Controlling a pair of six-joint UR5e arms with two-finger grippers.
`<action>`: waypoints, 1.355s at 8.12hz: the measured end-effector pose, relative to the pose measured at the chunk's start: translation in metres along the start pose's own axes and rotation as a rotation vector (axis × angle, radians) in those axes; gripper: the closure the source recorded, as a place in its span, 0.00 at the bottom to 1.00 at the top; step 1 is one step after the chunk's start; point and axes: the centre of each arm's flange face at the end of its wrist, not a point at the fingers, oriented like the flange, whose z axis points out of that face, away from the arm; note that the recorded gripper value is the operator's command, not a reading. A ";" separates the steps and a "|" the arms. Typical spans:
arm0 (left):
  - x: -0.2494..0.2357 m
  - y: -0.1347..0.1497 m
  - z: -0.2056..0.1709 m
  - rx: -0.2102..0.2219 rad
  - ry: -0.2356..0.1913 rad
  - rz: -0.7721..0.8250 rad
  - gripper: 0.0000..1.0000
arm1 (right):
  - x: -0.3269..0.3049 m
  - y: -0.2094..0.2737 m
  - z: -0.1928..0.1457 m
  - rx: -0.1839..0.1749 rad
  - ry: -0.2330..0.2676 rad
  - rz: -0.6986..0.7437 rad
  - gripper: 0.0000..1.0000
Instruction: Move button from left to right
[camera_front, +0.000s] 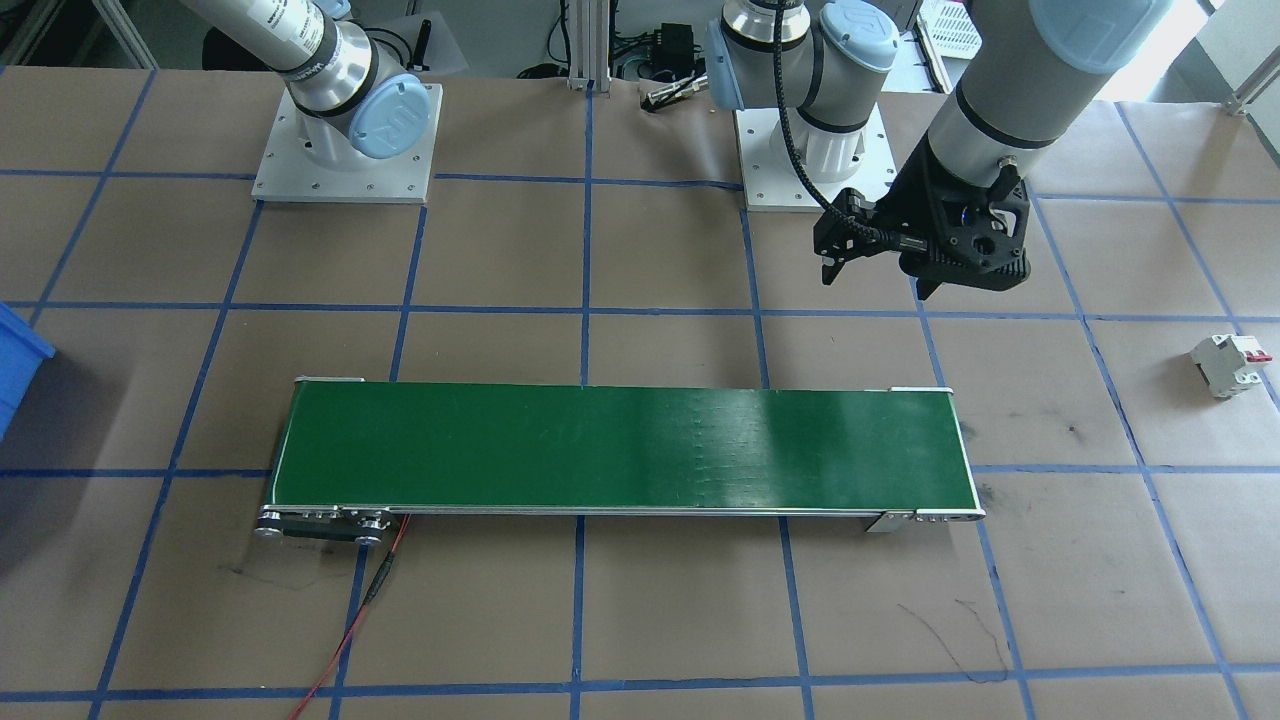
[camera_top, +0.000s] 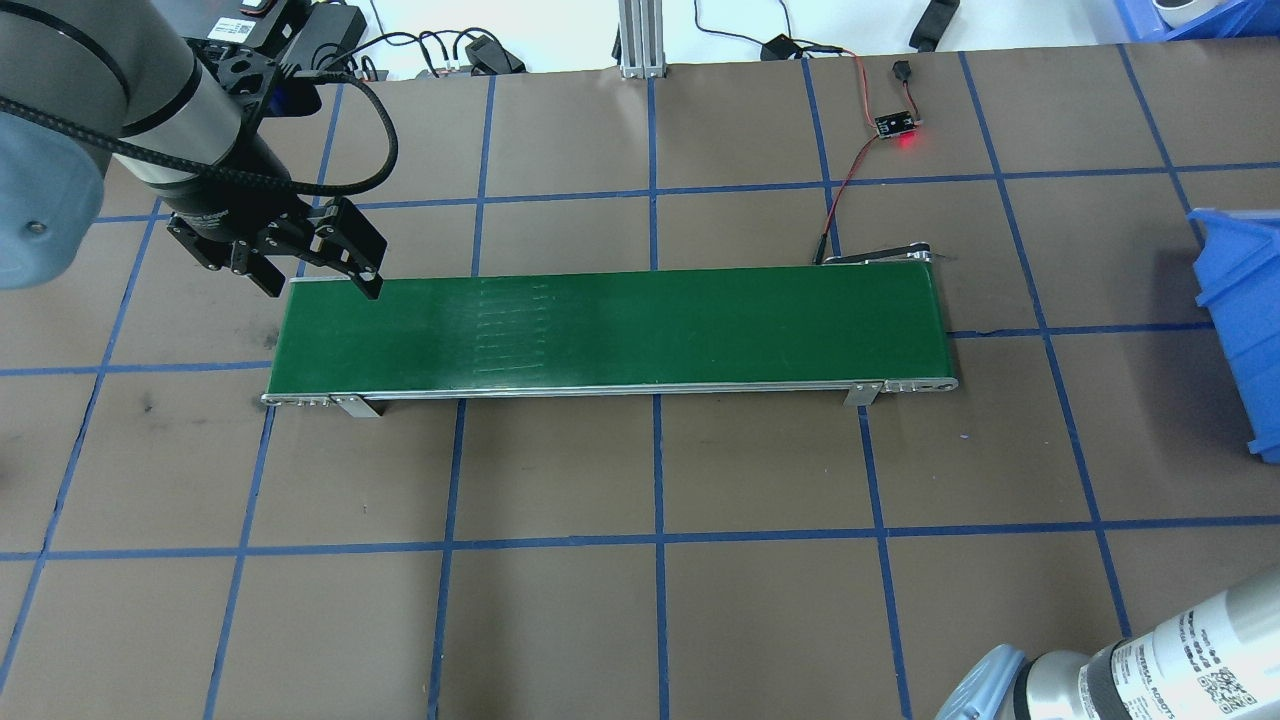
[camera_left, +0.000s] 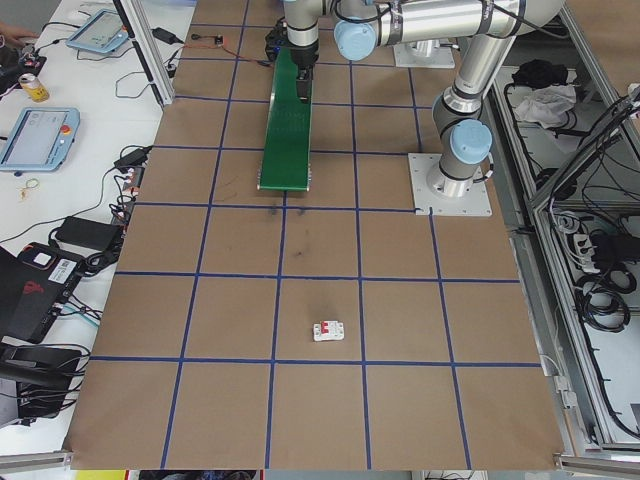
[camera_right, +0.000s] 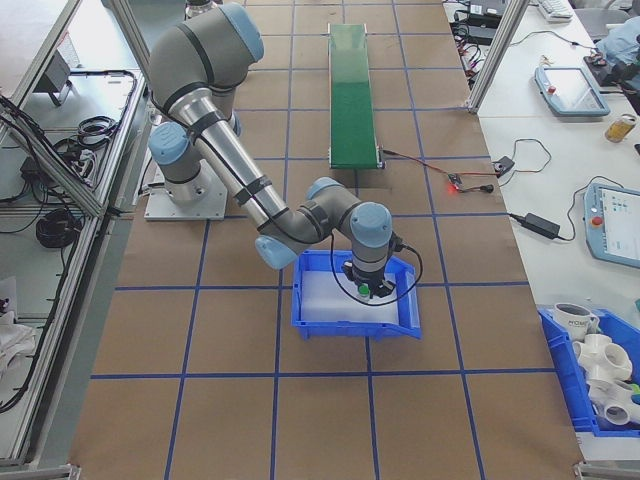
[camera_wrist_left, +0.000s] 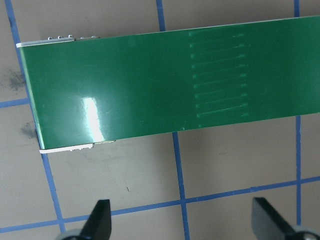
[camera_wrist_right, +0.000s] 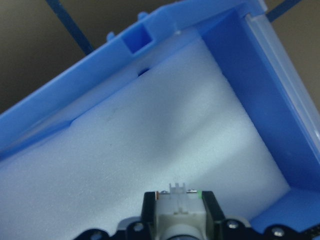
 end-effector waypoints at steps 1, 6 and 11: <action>0.000 0.001 0.000 0.000 -0.001 0.001 0.00 | 0.001 0.004 0.017 0.008 -0.005 -0.038 0.08; 0.000 0.000 -0.001 0.002 0.001 -0.004 0.00 | 0.000 0.008 0.002 -0.006 0.029 -0.062 0.00; 0.000 -0.002 -0.001 0.001 0.010 -0.017 0.00 | -0.059 -0.015 -0.179 -0.041 0.108 0.116 0.00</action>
